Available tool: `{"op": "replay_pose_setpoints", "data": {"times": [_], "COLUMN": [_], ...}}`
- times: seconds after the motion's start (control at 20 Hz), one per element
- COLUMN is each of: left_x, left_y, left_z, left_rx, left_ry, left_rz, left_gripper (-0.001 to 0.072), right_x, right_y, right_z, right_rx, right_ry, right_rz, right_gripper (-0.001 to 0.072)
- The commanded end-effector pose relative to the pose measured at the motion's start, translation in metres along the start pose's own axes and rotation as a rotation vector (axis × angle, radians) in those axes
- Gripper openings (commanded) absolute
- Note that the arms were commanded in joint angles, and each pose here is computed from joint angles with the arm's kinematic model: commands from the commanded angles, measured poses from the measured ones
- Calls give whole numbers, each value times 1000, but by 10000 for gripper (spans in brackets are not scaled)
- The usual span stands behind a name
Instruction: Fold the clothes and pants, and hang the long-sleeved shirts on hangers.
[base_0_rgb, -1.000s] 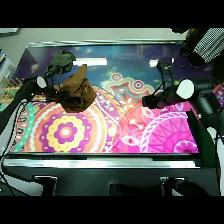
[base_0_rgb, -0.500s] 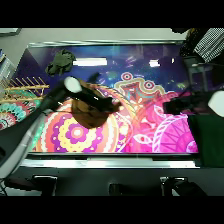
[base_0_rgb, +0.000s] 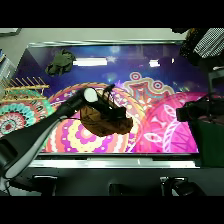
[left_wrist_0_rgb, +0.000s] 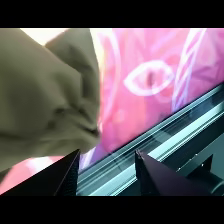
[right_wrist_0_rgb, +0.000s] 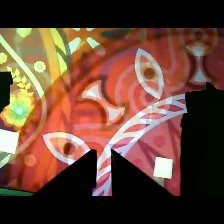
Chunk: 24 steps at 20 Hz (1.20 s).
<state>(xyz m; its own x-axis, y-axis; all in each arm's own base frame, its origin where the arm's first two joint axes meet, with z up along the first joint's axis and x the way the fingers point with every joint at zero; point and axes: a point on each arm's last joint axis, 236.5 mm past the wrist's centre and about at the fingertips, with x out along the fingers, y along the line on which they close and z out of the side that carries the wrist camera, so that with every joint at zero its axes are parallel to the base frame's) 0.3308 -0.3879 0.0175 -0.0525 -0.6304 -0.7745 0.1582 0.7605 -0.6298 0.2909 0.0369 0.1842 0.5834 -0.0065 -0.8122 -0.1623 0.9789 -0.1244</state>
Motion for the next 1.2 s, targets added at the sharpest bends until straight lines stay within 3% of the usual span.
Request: {"op": "replay_pose_setpoints", "data": {"times": [0.0,0.15,0.25,0.4,0.5,0.75,1.15], "left_x": [-74,-164,-213,-257,-267,-267,-252], "left_y": [37,83,103,119,130,135,154], "left_z": [16,24,24,26,28,32,35], "left_rx": [35,14,-16,-64,-96,-104,-131], "left_ry": [-74,-196,-281,-382,-402,-409,-361], "left_rz": [93,237,294,312,318,320,351], "left_gripper": [402,402,402,399,399,394,393], "right_x": [21,59,84,119,146,213,263], "right_y": [28,46,50,49,34,81,166], "right_z": [12,18,26,30,22,-22,-56], "right_rx": [203,230,230,453,553,601,495], "right_ry": [-5,103,160,259,309,471,601], "right_rz": [107,145,195,501,615,734,737], "right_gripper": [156,298,314,322,500,498,497]}}
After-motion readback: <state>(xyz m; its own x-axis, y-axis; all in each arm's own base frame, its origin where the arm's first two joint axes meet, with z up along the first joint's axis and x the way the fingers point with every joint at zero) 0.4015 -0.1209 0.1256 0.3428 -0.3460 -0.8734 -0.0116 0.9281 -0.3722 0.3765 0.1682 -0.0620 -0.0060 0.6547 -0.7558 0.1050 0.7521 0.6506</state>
